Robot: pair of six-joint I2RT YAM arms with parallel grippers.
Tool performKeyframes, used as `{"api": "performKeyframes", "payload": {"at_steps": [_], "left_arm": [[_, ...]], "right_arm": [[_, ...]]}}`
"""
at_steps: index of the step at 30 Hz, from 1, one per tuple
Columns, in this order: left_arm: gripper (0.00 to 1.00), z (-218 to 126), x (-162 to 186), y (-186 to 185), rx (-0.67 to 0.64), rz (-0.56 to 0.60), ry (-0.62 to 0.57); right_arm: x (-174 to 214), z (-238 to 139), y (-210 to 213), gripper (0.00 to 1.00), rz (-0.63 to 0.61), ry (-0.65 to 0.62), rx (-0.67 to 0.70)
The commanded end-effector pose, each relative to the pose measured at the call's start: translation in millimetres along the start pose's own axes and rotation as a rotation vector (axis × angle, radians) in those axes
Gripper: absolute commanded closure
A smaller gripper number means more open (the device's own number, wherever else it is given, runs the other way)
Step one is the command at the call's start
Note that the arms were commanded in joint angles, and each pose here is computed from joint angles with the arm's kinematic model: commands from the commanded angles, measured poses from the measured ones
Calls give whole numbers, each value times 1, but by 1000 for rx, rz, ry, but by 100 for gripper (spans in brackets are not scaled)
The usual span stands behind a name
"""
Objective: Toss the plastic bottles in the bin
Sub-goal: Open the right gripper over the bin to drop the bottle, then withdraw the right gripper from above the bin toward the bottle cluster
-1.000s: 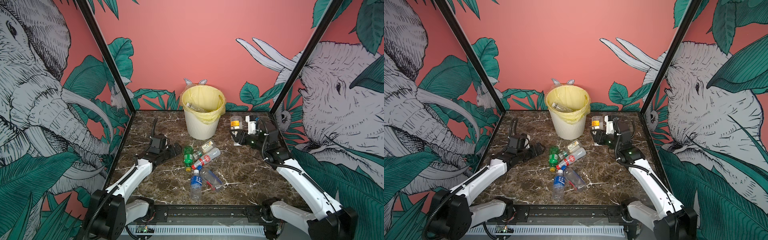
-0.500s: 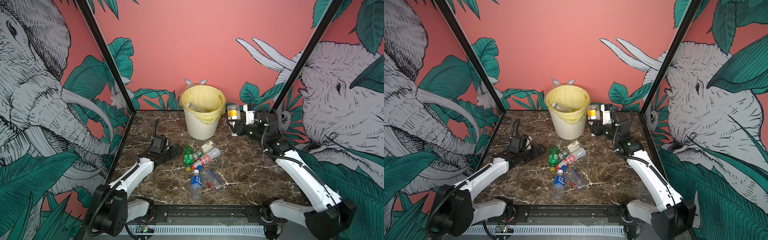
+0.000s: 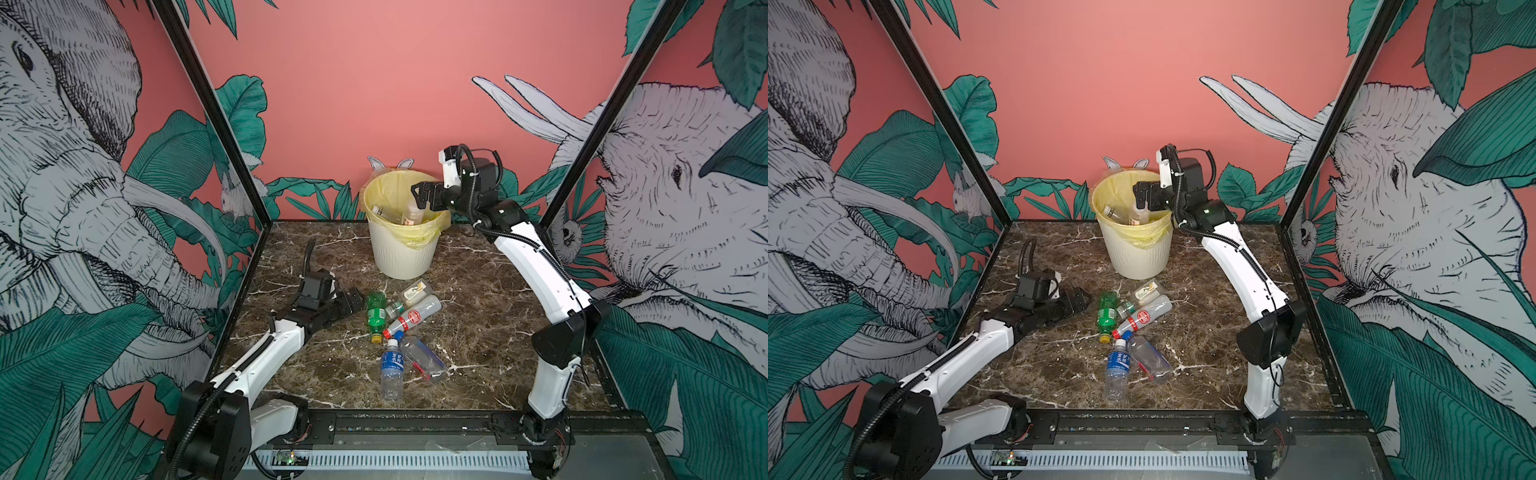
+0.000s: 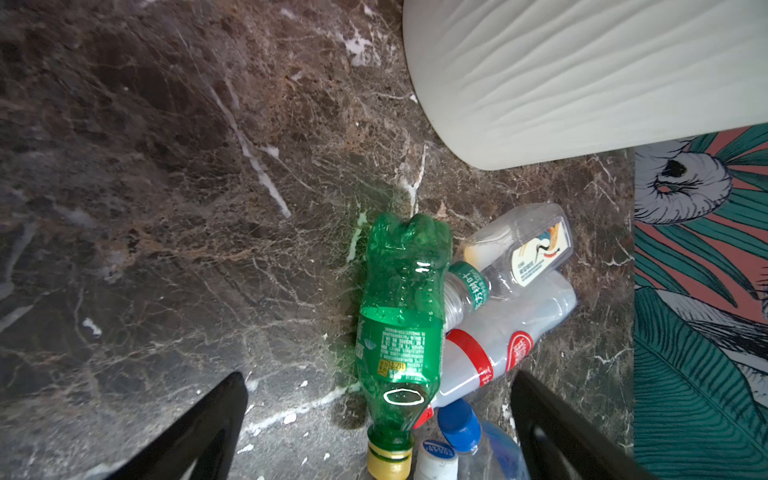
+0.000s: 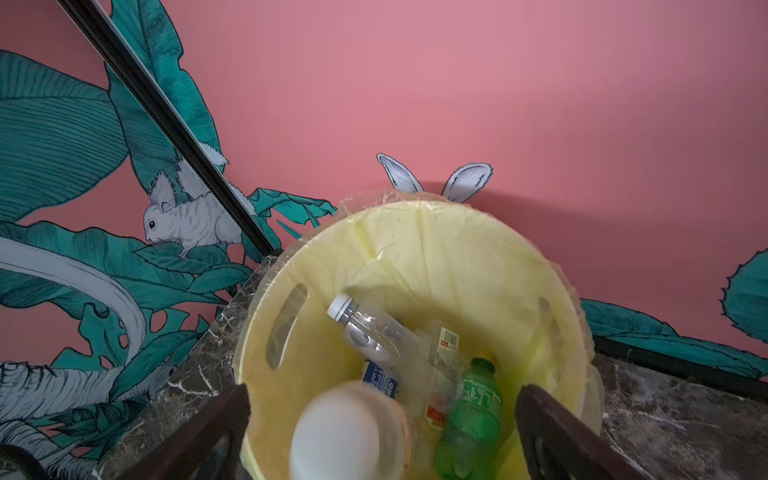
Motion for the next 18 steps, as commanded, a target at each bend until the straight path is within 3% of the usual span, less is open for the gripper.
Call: {"api": "performKeyframes", "payload": {"at_steps": [1, 7, 18], "left_arm": [[1, -8, -1, 4, -12, 7, -27], [1, -7, 1, 7, -26, 21, -11], [1, -4, 2, 6, -25, 13, 1]], "right_arm": [[-54, -64, 1, 1, -19, -224, 28], [-29, -99, 0, 1, -33, -211, 49], [41, -118, -9, 1, -11, -133, 101]]}}
Point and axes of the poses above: each gripper's point midway between its finger pads, its own z axis out along the fingers, its own y axis along the line the jaws close on, x = y × z, the point moved 1 cm from there along -z, back along the fingers, and after that the axes turned 12 degrees about -z, right-handed, at the moved point
